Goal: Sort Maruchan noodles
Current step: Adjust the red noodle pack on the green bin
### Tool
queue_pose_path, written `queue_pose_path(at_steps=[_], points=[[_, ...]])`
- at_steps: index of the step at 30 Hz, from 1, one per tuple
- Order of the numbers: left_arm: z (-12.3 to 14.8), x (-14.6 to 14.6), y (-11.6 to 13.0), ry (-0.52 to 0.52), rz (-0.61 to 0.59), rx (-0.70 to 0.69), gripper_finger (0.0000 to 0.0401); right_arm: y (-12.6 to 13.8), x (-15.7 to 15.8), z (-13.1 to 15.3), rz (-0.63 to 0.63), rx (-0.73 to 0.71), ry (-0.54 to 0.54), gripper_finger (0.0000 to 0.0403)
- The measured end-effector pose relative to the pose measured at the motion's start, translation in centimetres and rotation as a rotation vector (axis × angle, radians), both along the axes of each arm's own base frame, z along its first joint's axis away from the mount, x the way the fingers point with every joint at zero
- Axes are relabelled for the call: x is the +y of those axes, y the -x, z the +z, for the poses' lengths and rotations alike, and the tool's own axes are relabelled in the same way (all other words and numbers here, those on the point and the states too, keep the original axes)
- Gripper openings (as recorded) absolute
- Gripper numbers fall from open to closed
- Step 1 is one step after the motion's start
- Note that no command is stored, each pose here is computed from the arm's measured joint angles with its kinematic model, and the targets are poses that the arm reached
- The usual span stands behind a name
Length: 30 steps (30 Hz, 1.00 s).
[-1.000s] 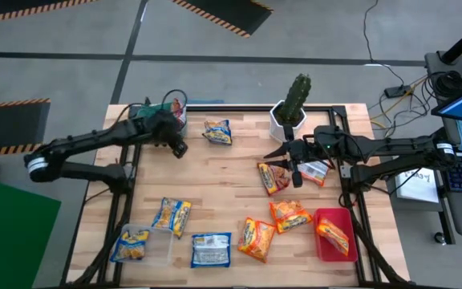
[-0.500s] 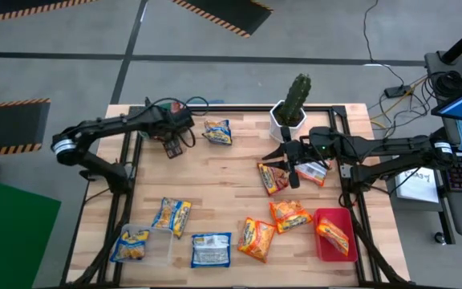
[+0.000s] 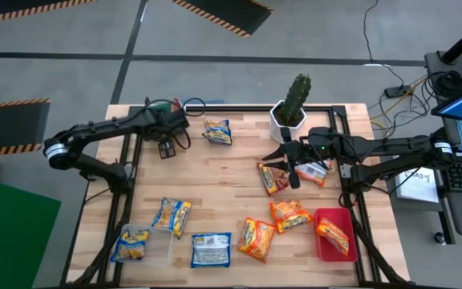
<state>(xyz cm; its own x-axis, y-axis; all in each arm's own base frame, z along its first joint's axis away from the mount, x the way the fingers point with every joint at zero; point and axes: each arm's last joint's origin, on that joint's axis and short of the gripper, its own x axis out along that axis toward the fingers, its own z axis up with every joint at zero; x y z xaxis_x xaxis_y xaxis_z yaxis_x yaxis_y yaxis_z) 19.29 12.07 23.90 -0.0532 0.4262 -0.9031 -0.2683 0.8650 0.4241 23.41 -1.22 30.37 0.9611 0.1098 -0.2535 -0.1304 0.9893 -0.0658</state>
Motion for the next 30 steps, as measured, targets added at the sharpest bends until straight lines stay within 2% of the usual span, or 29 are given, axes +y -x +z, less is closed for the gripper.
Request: queue_pose_path(at_steps=[18, 30], points=[[-2.6, 0.0, 0.2, -0.013, 0.018, -0.028, 0.0207, 0.0, 0.0, 0.0, 0.004, -0.003, 0.015, 0.0068], [-3.7, 0.2, 0.9, -0.005, 0.074, -0.022, 0.0153, 0.0, 0.0, 0.1, 0.003, -0.004, 0.015, 0.0068]])
